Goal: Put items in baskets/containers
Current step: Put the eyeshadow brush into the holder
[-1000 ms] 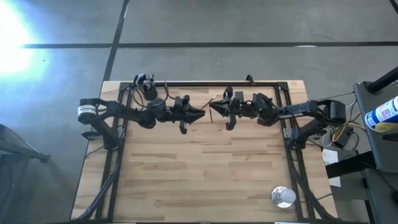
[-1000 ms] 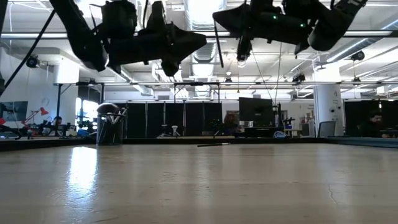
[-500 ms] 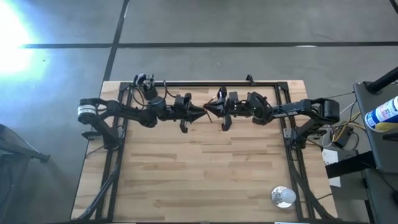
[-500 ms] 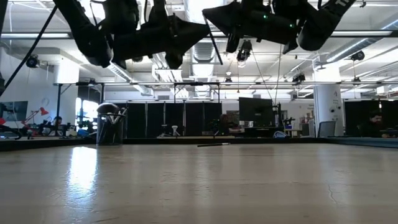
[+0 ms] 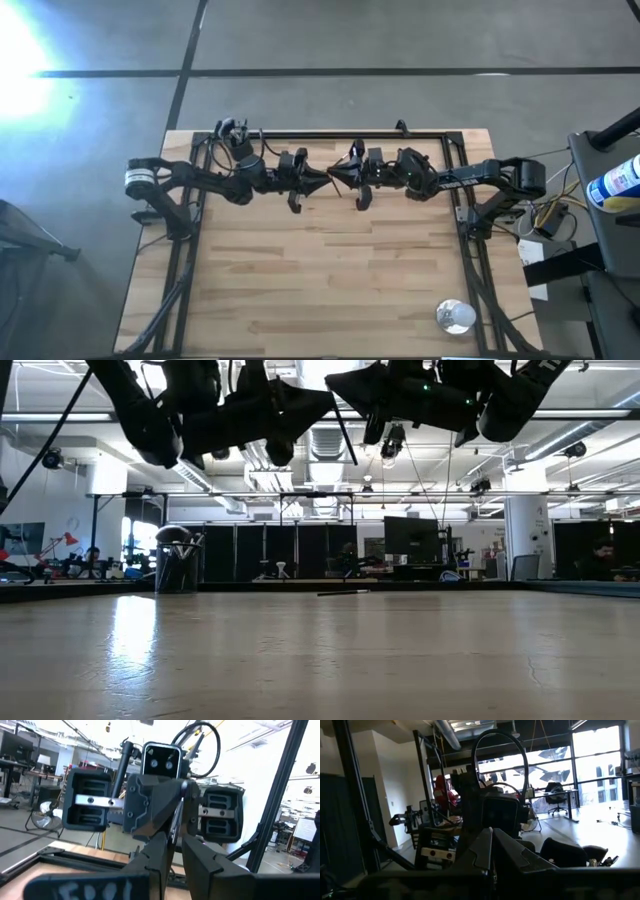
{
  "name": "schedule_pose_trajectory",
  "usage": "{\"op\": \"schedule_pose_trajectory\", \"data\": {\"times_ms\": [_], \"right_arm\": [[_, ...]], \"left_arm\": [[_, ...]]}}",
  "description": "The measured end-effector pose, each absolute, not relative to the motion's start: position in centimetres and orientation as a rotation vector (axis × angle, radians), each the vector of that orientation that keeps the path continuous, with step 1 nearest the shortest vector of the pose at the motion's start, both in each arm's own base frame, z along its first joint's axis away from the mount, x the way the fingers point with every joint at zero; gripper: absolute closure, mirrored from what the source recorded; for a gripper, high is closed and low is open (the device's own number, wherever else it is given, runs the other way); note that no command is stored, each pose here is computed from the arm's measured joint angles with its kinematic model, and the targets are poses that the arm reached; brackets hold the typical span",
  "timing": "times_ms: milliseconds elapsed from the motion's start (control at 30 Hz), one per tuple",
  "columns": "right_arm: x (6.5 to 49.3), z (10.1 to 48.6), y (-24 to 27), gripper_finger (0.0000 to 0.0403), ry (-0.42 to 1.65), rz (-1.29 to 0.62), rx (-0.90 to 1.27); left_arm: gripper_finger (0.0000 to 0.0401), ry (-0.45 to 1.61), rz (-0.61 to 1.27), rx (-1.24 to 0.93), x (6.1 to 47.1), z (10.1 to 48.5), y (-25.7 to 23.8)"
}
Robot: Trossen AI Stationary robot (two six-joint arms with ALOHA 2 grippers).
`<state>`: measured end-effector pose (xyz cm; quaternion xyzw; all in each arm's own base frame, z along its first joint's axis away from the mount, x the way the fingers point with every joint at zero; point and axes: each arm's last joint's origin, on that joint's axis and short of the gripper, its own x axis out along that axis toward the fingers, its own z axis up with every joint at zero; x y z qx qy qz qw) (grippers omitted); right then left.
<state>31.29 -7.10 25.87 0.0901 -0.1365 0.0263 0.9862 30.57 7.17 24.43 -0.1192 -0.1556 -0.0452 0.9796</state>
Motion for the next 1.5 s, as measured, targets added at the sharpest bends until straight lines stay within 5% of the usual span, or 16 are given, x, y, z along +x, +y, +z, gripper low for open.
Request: {"op": "schedule_pose_trajectory", "data": {"times_ms": [533,833,1133,1500], "right_arm": [[31.2,25.8,-7.1,0.0391,-0.24,0.042,0.187],[29.4,26.8,-7.5,0.0342,-0.102,-0.071,0.095],[28.9,26.2,-7.5,0.0378,-0.054,-0.113,0.032],[29.1,25.7,-7.5,0.0394,-0.039,-0.114,0.006]], "left_arm": [[0.0392,-0.266,-0.027,-0.233,30.5,25.4,8.3],[0.0394,-0.006,0.523,-0.067,25.5,27.4,9.2],[0.0394,0.11,1.154,0.018,18.2,27.9,9.3],[0.0394,0.181,1.353,-0.033,13.5,25.0,13.9]]}}
